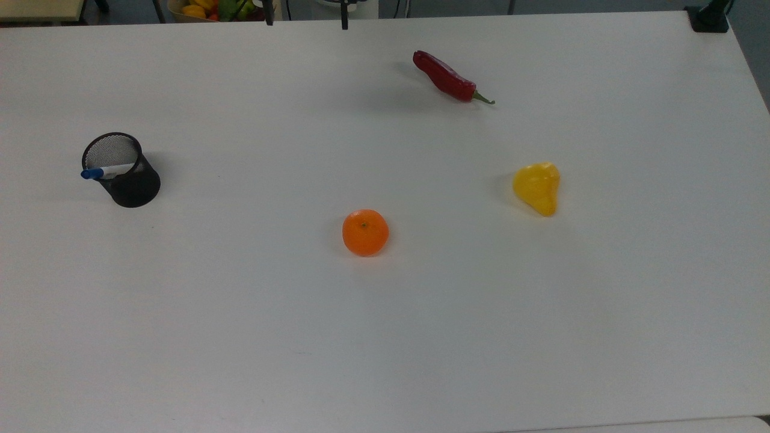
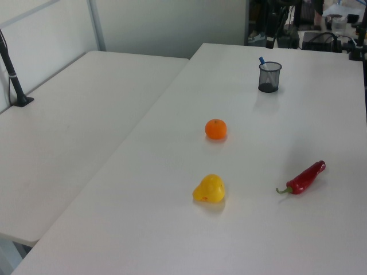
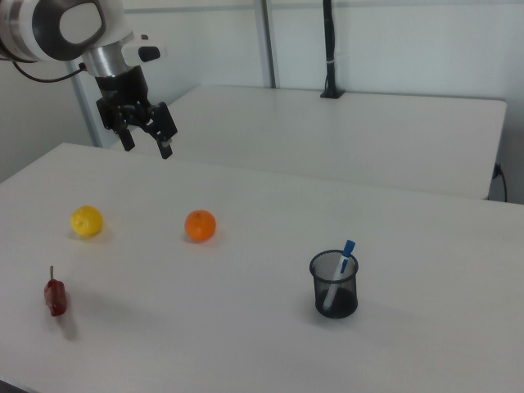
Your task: Place marker
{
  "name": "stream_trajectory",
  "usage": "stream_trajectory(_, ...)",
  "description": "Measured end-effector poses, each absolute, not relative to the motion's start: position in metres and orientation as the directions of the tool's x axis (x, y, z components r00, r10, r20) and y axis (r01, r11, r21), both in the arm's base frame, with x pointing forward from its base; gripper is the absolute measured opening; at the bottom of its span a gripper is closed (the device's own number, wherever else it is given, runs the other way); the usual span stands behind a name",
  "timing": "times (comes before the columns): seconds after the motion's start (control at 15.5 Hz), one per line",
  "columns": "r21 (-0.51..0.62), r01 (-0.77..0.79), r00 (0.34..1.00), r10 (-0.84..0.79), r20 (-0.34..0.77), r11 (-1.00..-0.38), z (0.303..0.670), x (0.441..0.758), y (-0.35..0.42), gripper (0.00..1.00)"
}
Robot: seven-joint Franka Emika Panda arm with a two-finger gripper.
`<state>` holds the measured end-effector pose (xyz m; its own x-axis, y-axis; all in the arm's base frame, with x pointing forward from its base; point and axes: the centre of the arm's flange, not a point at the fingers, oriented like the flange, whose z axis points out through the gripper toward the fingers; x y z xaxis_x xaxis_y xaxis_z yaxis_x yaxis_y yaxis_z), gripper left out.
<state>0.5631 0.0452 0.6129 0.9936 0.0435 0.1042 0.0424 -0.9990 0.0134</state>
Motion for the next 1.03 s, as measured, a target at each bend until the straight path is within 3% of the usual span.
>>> stream_trajectory(0.45,-0.017,0.193,0.977,0.191,0.095,-0.981,0.607,0.564,0.031,1.00)
stream_trajectory(1.03,-0.016,0.204,0.975,0.201,0.095,-0.979,0.607,0.564,0.025,1.00)
